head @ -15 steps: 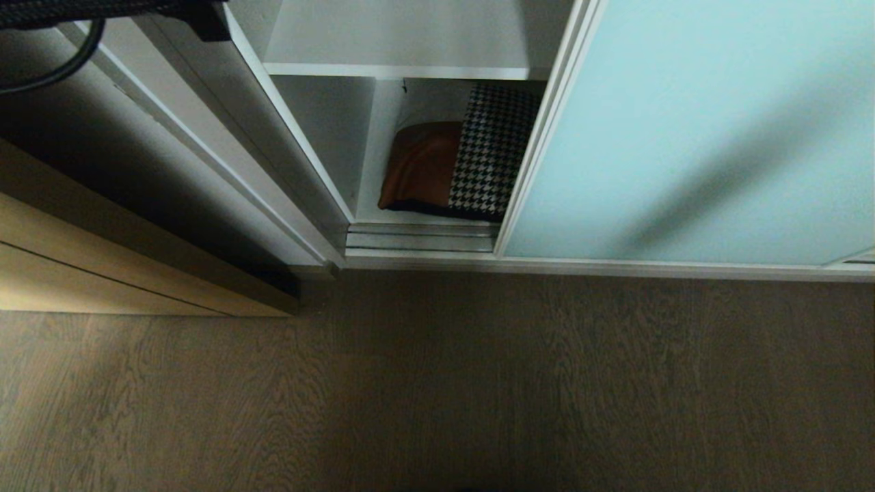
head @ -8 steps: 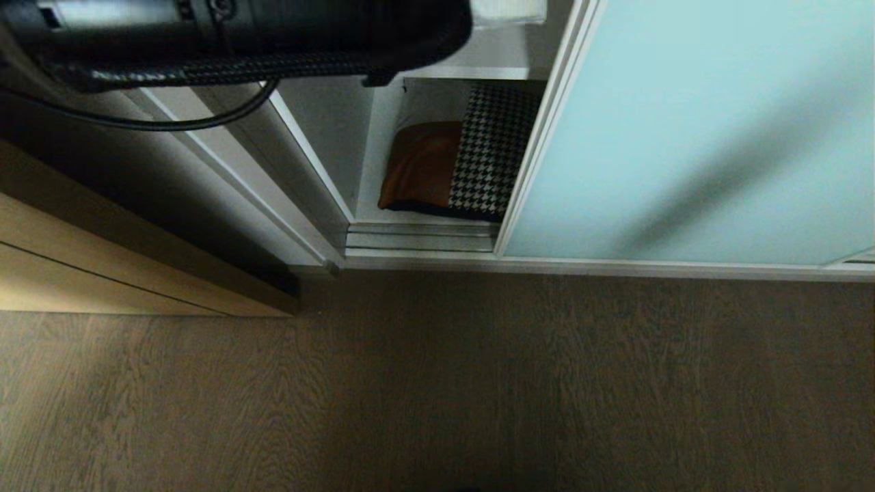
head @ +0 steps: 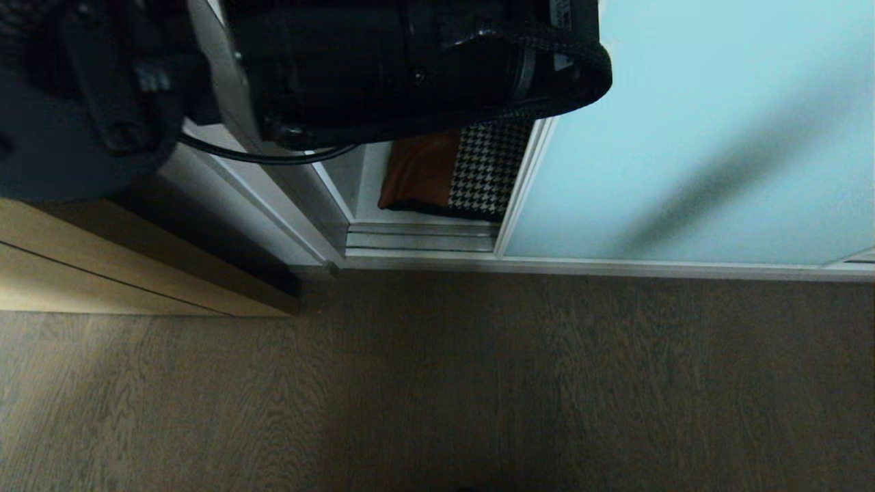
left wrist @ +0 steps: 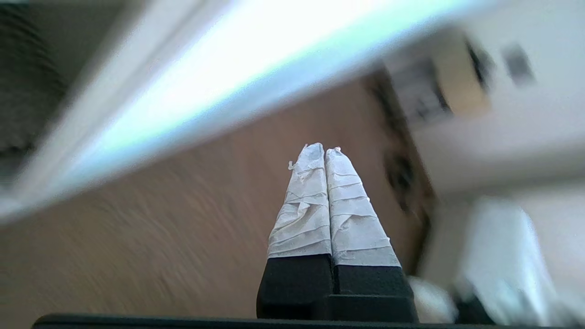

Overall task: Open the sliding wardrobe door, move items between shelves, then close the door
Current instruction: Close the door

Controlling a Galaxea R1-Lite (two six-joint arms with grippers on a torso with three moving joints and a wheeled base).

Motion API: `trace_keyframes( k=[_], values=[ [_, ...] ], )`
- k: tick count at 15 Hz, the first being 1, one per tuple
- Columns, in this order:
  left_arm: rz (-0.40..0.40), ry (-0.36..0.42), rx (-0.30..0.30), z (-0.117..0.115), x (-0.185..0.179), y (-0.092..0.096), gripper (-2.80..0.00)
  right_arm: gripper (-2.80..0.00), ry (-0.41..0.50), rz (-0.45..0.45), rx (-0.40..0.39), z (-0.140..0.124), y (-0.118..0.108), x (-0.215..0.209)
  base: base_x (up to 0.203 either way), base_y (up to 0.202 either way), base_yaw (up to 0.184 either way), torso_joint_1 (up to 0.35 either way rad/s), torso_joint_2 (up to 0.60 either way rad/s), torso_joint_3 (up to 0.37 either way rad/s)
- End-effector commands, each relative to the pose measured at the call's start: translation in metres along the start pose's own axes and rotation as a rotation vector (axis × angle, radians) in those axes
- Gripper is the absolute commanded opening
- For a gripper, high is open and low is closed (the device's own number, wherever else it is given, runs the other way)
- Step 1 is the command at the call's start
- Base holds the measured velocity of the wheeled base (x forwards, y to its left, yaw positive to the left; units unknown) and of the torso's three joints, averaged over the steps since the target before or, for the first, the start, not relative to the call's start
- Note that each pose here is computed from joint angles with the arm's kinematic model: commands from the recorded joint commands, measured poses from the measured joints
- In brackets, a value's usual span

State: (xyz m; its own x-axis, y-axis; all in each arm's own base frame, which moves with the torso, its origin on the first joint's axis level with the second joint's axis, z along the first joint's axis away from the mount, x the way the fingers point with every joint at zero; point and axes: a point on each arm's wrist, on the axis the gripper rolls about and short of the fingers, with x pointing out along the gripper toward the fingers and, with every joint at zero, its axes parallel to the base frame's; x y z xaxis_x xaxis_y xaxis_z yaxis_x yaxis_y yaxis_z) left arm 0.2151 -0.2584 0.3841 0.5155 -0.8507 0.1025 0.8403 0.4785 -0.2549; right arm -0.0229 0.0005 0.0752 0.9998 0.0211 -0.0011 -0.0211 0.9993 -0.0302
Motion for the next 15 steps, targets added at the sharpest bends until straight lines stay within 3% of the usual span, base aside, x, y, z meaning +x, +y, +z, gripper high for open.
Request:
trace_keyframes(
  k=[1, 5, 11, 15],
  values=[
    [0.087, -0.041, -0.002, -0.011, 0.026, 0.009, -2.8, -2.8, 0.002, 0.0, 0.0, 0.0, 0.0, 0.0, 0.0, 0.0, 0.0, 0.0, 0.0, 0.0],
    [0.104, -0.065, -0.01, -0.012, 0.032, 0.01, -2.8, -2.8, 0.002, 0.0, 0.0, 0.0, 0.0, 0.0, 0.0, 0.0, 0.0, 0.0, 0.0, 0.0],
    [0.09, -0.078, -0.014, -0.031, 0.061, 0.012, -2.8, -2.8, 0.002, 0.0, 0.0, 0.0, 0.0, 0.0, 0.0, 0.0, 0.0, 0.0, 0.0, 0.0],
    [0.154, -0.127, -0.008, -0.043, 0.074, 0.02, -2.8, -2.8, 0.002, 0.0, 0.0, 0.0, 0.0, 0.0, 0.0, 0.0, 0.0, 0.0, 0.0, 0.0]
  ],
)
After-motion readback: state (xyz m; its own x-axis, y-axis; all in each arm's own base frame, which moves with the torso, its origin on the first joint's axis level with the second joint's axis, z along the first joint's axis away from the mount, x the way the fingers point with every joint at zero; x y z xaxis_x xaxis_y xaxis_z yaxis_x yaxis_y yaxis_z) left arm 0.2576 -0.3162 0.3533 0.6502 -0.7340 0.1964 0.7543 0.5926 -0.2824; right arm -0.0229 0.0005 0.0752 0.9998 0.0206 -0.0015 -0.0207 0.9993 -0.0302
